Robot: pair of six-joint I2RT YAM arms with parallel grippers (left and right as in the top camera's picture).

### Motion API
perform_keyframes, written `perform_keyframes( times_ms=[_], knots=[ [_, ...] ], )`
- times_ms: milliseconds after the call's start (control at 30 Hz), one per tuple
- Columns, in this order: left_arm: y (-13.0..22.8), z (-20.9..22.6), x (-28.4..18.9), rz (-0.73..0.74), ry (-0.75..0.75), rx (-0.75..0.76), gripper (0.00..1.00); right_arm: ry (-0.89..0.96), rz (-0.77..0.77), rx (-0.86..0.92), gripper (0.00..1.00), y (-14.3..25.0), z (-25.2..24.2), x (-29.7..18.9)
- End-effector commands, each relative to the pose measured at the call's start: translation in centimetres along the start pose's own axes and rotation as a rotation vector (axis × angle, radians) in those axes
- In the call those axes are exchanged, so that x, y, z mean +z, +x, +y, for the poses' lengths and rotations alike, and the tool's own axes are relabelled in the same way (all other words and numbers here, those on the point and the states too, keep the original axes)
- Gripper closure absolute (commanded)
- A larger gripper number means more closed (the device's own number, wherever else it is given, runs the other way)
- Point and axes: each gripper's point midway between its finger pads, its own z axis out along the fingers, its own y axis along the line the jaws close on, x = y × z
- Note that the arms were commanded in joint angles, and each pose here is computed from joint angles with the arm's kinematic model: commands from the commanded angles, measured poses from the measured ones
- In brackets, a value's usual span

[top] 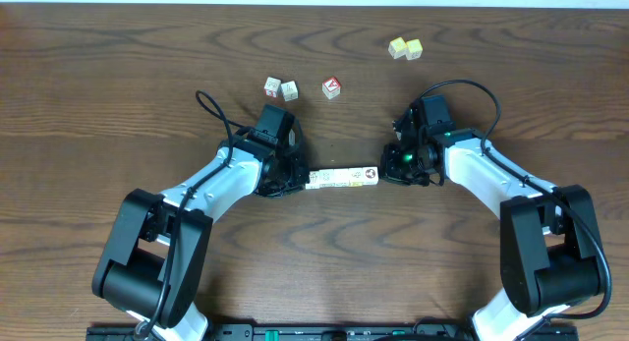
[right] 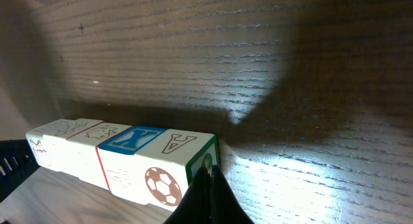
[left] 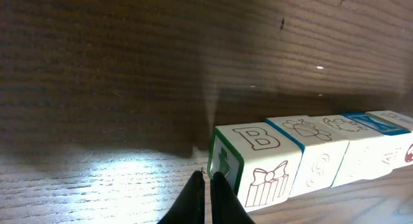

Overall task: Lift 5 blocks
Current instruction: 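Squeeze the block row inward between the left and right grippers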

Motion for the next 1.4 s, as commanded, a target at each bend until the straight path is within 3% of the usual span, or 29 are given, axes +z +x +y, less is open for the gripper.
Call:
perform_keyframes(
  times_ms=[0, 1367],
  knots=[
    [0.9, -0.4, 0.4, 0.040, 0.033, 0.006, 0.93, -0.075, 0.052, 0.003, 0.99, 1.1, 1.4, 0.4],
    [0.7, -2.7, -2.0, 0.012, 0.119, 0.035, 0.93, -0.178, 0.059, -0.003, 0.99, 1.1, 3.5, -0.3]
  ],
)
